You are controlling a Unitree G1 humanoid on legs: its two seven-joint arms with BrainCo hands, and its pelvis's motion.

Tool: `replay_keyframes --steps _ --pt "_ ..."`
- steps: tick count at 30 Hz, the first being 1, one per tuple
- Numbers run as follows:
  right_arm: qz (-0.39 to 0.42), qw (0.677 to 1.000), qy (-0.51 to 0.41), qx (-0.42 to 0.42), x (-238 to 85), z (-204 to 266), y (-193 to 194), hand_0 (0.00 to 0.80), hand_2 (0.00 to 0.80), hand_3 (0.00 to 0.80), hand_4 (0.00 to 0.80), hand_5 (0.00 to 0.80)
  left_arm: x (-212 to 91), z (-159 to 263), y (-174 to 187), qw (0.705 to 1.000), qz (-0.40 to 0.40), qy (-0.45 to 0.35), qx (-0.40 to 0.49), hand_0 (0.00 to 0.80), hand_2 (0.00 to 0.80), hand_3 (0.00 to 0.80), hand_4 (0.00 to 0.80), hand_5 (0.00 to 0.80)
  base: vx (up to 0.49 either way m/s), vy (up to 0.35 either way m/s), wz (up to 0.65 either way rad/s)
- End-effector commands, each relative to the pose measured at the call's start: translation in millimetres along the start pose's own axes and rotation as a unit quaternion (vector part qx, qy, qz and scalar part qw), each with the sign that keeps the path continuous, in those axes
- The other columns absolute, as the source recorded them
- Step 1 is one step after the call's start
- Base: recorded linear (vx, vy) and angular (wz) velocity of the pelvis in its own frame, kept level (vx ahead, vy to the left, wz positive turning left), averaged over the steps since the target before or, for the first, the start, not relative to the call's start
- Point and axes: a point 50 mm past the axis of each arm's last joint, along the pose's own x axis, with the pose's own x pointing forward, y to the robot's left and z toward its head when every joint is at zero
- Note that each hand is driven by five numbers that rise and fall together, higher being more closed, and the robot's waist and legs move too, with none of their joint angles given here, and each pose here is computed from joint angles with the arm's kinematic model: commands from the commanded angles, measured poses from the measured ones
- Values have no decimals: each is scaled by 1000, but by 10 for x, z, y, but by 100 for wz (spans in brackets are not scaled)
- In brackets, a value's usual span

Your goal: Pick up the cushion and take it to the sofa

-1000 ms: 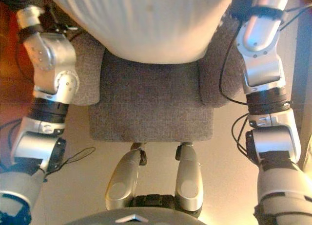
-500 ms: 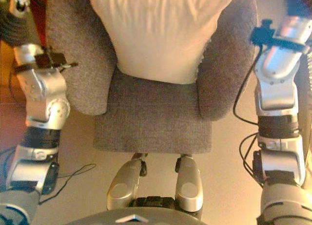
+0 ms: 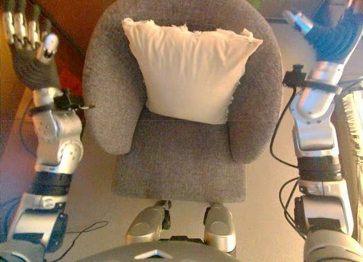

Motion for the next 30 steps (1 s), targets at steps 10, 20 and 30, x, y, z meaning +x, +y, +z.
replay_keyframes --steps 10,20,30 --pt "53 913 401 -48 -1926 -912 -449 0 0 0 0 0 -1638 -690 1143 918 122 363 98 0 0 0 0 0 3 20 -4" --pt "158 574 801 -66 -4093 -1129 -474 0 0 0 0 0 -3383 -1132 1459 647 238 712 132 0 0 0 0 0 -7 55 -5" --pt "171 420 887 -86 -4665 -800 -607 0 0 0 0 0 -3834 -962 1500 535 265 784 172 0 0 0 0 0 -75 -34 -9"
